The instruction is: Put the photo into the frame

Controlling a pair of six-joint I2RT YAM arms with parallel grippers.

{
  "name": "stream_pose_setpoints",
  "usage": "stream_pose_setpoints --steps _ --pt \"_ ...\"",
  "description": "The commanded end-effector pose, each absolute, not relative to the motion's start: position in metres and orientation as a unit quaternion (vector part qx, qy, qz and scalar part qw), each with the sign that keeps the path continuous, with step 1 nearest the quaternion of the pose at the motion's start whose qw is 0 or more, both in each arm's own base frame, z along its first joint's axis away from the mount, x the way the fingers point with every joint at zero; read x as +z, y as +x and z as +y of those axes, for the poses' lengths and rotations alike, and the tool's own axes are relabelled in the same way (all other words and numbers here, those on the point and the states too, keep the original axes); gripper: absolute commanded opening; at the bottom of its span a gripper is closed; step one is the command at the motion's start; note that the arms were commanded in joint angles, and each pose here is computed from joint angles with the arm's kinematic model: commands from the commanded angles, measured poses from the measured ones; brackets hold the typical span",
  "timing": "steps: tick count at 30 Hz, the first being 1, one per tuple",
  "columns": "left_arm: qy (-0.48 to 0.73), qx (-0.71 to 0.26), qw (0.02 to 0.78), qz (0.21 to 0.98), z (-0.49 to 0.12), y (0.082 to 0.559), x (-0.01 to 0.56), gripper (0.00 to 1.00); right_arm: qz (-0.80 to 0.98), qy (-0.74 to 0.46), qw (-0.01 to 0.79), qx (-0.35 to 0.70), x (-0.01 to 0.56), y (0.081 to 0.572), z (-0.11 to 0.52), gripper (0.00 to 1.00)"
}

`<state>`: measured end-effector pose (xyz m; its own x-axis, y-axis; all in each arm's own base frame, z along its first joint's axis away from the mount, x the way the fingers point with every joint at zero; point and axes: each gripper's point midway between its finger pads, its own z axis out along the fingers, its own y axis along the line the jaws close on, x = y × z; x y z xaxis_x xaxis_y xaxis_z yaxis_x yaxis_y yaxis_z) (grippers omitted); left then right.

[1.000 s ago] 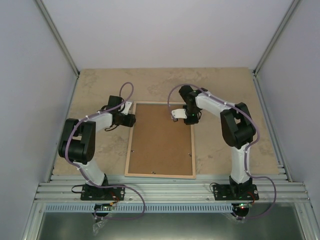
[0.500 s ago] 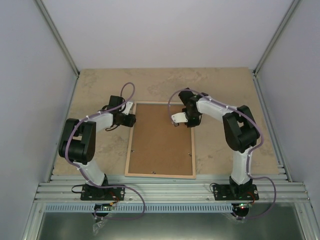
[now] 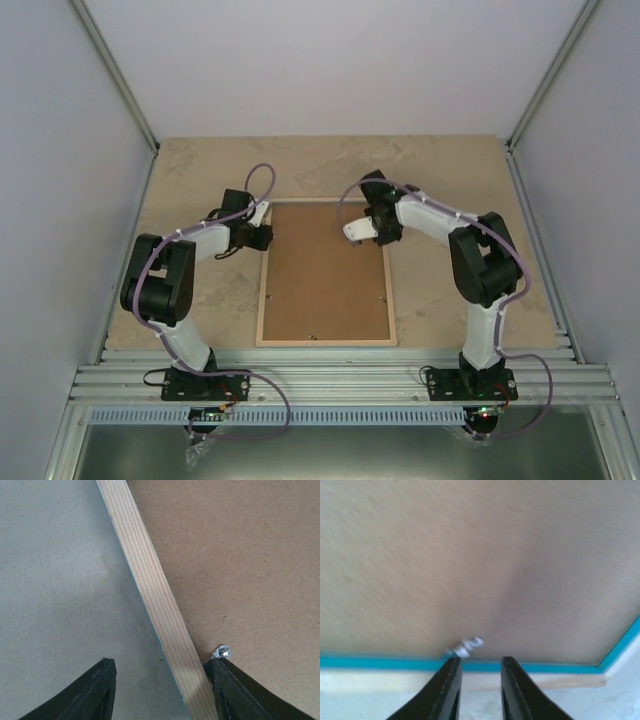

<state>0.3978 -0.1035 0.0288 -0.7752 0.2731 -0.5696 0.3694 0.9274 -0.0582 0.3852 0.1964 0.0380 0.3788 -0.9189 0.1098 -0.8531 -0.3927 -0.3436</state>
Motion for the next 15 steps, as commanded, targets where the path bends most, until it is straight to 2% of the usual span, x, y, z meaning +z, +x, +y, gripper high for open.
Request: stream_pose_setpoints --steps 1,4,8,12,15 --pt "0.147 -0.003 0.206 0.967 -0.063 0.370 -0.008 0.55 0.644 -0.754 0.105 -0.076 0.081 0.401 0.195 0.33" --pt "0.154 -0.019 0.211 0.965 -0.072 0.370 -0.004 0.58 0.663 -0.736 0.132 0.021 0.111 0.383 0.204 0.52" --pt "0.160 -0.022 0.217 0.963 -0.076 0.370 0.000 0.59 0.657 -0.739 0.134 0.069 0.121 0.334 0.191 0.68" --pt "0.160 -0.018 0.218 0.963 -0.074 0.368 -0.001 0.59 0.639 -0.751 0.127 0.109 0.116 0.273 0.189 0.70" --pt "0.161 -0.018 0.218 0.963 -0.074 0.367 -0.002 0.59 0.634 -0.757 0.117 0.103 0.098 0.244 0.188 0.63"
